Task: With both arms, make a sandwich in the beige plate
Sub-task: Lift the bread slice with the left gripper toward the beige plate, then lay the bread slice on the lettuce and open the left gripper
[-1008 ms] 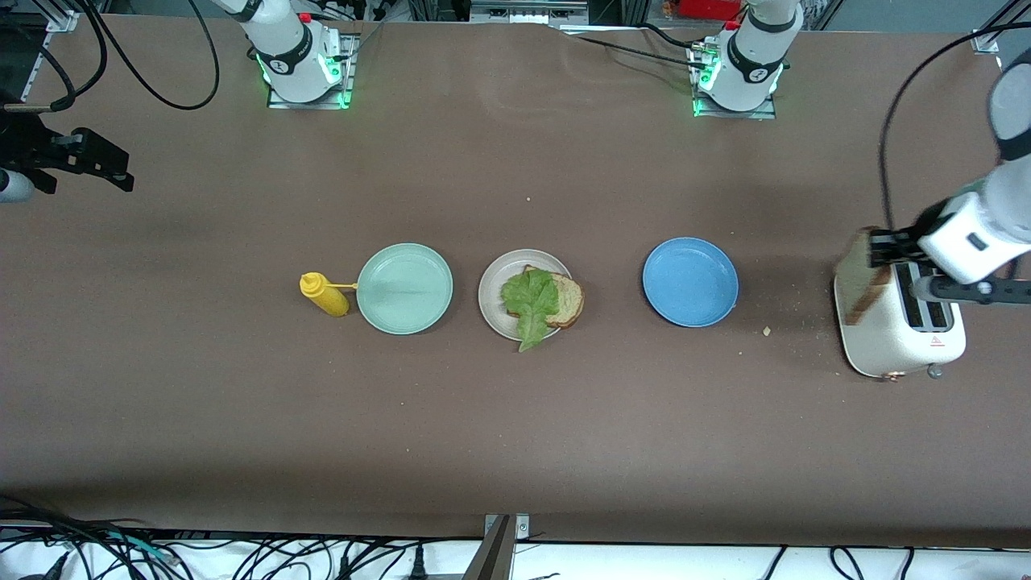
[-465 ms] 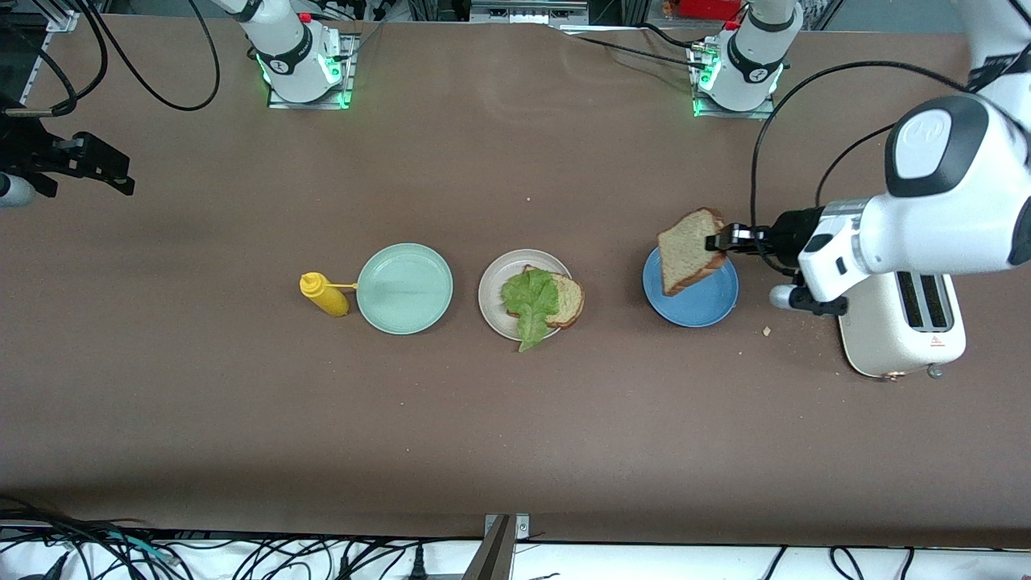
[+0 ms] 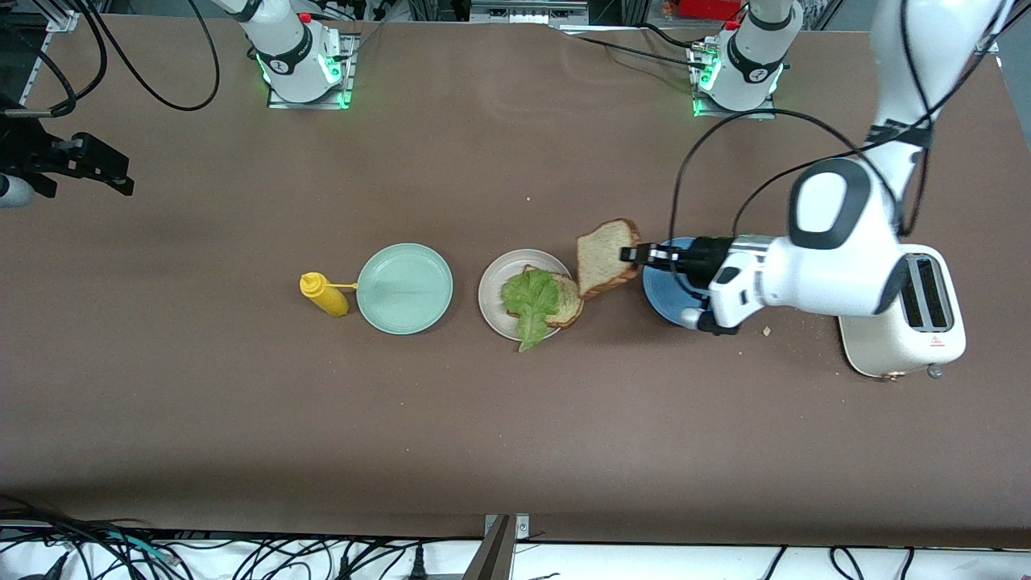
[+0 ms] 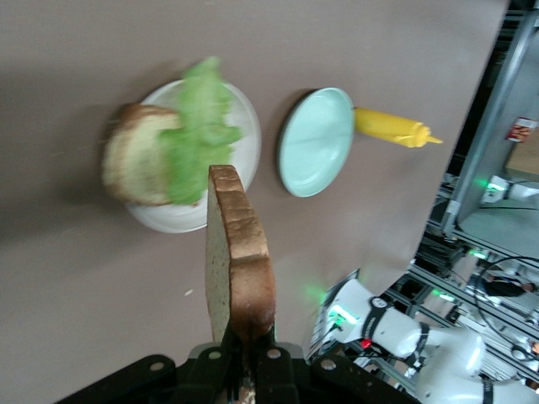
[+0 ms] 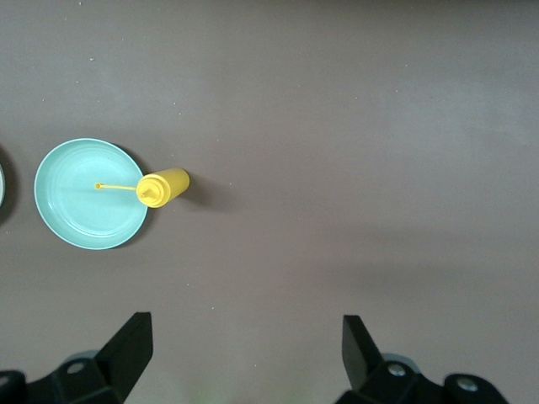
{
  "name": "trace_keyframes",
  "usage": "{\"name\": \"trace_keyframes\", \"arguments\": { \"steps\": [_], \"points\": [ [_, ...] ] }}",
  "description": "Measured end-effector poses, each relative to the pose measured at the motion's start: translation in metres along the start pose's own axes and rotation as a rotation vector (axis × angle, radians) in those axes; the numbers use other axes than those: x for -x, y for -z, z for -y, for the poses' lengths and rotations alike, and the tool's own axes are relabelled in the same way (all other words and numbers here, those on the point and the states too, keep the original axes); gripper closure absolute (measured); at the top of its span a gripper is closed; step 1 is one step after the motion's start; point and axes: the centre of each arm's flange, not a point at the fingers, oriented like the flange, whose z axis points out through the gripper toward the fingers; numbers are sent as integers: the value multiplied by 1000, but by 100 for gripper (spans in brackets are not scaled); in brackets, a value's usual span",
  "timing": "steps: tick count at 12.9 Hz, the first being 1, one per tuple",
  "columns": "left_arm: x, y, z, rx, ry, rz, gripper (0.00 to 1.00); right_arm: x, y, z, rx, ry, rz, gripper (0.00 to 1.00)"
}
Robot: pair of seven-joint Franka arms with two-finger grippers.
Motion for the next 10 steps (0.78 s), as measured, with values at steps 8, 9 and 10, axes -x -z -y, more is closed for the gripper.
{"name": "trace_keyframes", "arguments": {
  "steps": [8, 9, 10],
  "points": [
    [-55, -143, 98, 277, -30, -34, 92, -1, -1, 2, 0, 3, 2, 0],
    [-56, -157, 108, 315, -32, -31, 92, -1, -1, 2, 0, 3, 2, 0],
    [-56, -165, 114, 337, -31, -29, 92, -1, -1, 2, 0, 3, 2, 0]
  ]
}}
